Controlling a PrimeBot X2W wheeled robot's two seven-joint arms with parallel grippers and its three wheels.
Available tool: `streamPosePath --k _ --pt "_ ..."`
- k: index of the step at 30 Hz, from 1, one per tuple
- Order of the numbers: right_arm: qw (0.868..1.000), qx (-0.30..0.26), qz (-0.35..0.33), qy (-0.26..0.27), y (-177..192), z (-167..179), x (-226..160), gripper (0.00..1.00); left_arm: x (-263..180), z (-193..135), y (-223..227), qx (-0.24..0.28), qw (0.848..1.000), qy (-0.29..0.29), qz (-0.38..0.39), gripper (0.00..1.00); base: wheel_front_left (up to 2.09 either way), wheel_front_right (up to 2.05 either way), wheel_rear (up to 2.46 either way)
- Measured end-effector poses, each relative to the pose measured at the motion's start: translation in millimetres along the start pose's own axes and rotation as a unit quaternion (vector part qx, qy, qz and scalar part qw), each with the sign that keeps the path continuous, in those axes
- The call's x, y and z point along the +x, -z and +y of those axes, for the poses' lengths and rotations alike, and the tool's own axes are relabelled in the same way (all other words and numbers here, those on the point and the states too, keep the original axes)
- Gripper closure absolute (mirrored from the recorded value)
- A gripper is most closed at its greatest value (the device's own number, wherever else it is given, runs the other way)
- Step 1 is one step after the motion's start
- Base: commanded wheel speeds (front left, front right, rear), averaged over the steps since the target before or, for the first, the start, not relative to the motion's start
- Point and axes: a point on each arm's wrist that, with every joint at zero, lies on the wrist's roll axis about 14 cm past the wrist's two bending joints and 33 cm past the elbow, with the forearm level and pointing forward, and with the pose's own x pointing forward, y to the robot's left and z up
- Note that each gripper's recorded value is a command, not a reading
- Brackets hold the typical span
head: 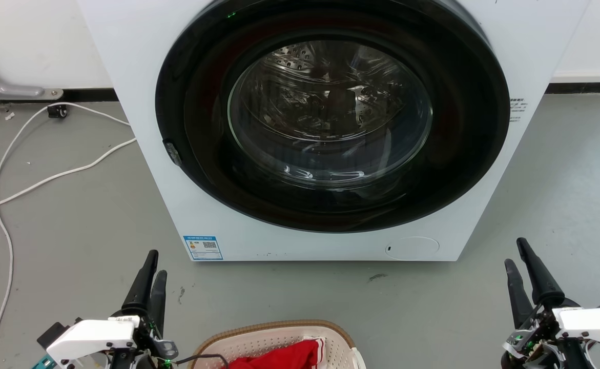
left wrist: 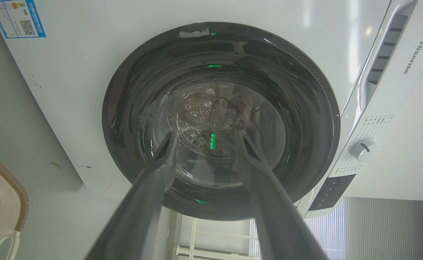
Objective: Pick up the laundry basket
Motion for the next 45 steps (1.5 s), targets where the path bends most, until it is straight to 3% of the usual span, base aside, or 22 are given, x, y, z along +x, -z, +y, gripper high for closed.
streamPosePath --k 10,24,34,45 --pt "1.0 -0.025 -0.01 -0.006 1.3 4.6 1.2 0.0 2.3 -6.5 6.1 0.026 1.0 0.009 -0.004 0.0 0.0 0.0 0.0" --pt "0.985 -0.171 -0.025 -0.028 -0.9 21.1 2.8 0.0 5.5 -31.7 18.5 0.178 0.983 0.048 0.0 0.0 0.0 0.0 0.0" --pt "0.955 -0.292 -0.026 -0.044 3.7 31.2 3.3 0.0 6.1 -41.7 23.5 0.291 0.954 0.066 -0.004 0.0 0.0 0.0 0.0" --pt "0.906 -0.419 -0.018 -0.062 16.4 37.8 3.7 0.0 5.2 -44.9 29.6 0.382 0.921 0.078 -0.006 0.0 0.0 0.0 0.0"
